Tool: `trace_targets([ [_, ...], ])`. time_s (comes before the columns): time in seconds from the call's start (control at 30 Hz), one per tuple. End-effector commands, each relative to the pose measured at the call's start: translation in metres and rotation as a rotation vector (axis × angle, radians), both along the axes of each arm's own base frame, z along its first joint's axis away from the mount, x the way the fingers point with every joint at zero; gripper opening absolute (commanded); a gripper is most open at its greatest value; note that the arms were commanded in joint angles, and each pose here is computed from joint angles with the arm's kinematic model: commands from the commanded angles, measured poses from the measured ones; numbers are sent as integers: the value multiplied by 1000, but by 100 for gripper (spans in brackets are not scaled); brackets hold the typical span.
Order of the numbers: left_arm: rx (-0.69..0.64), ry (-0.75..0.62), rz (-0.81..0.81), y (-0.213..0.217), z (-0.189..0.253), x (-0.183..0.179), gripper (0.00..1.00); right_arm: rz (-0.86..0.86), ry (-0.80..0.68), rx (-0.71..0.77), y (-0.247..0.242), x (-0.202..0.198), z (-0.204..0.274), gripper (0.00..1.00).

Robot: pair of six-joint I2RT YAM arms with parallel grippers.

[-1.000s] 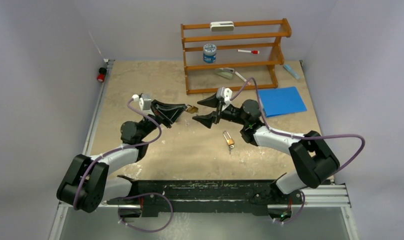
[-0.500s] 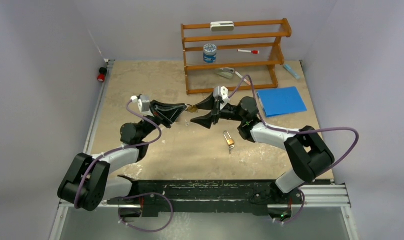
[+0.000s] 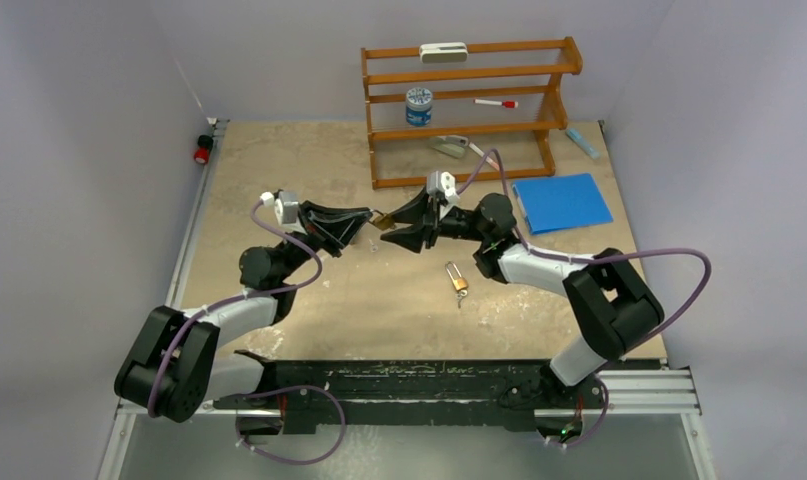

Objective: Lock with the key
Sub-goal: Pick up the lock from the center of the board.

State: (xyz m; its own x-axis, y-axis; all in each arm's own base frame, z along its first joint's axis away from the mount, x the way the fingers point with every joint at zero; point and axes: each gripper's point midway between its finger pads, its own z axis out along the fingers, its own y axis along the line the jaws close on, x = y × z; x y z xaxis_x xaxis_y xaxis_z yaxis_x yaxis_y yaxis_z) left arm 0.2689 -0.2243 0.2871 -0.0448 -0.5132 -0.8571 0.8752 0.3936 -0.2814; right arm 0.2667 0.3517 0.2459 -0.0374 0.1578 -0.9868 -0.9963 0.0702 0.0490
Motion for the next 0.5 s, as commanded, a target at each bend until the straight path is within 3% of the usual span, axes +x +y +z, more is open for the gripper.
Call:
trace_targets([
  [0.0, -45, -65, 6, 4, 16, -5, 0, 43, -69, 74, 4, -2, 34, 42],
  [0.07, -45, -66, -1, 3, 16, -5, 0, 61, -48, 65, 6, -2, 33, 30],
  [0.1, -45, -66, -5, 3, 16, -5, 0, 73, -39, 59, 7, -2, 32, 18],
  [0.13, -43, -65, -10, 2, 15, -6, 0, 86, -28, 52, 8, -3, 31, 0],
  [0.4, 1, -13, 22, 7, 5, 3, 0, 189, 27, 23, -12, -18, 27, 0],
  [0.47, 47, 16, 53, 8, 0, 11, 12, 204, 63, -8, -16, -18, 24, 0],
])
